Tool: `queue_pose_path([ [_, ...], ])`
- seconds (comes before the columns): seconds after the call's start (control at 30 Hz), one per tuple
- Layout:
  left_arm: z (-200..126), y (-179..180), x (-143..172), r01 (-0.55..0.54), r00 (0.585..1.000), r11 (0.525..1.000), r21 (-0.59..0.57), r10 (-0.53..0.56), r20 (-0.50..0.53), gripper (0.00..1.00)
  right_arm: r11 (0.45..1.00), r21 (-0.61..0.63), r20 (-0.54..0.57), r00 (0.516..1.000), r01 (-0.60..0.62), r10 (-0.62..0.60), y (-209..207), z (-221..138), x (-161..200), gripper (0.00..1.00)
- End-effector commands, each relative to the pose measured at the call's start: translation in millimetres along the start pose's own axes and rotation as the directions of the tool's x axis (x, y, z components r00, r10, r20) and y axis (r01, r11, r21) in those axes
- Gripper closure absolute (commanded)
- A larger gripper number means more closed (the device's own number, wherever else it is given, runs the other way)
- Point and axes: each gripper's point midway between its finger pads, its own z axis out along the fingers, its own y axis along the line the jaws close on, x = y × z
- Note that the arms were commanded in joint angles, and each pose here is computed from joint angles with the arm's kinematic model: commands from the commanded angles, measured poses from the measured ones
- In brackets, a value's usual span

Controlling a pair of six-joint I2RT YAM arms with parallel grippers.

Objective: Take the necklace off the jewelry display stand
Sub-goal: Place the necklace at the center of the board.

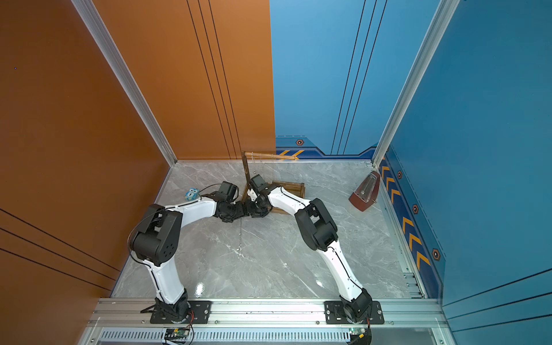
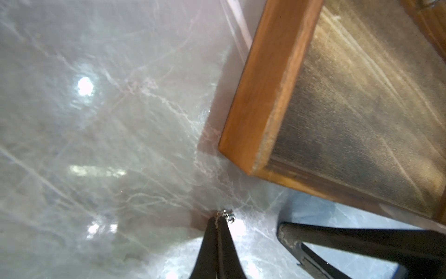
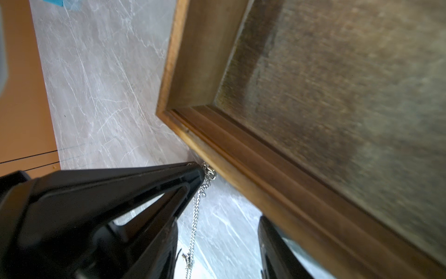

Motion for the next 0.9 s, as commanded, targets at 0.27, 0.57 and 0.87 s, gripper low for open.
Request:
queue_pose_path([
  [0.27,17.8,31.3,51.0,0.009,0.991,0.995,-0.103,-0.023,-0.136,0.92,0.998,-0.027,0.091,0.994,-0.054,0.056,1.4,-48.6,-1.8,0.43],
  [0.57,-17.4,16.7,45.1,0.045,0.995,0.999,-0.012,-0.046,-0.091,0.54,0.994,-0.028,0.101,0.988,-0.110,0.113,-26.0,-50.2,9.2,0.45],
  [0.87,-54.1,-3.5,56.3,0.041,0.996,0.993,0.110,-0.032,-0.080,0.44,0.998,0.018,0.153,0.986,-0.067,0.063,-34.6,-74.4,26.2,0.46],
])
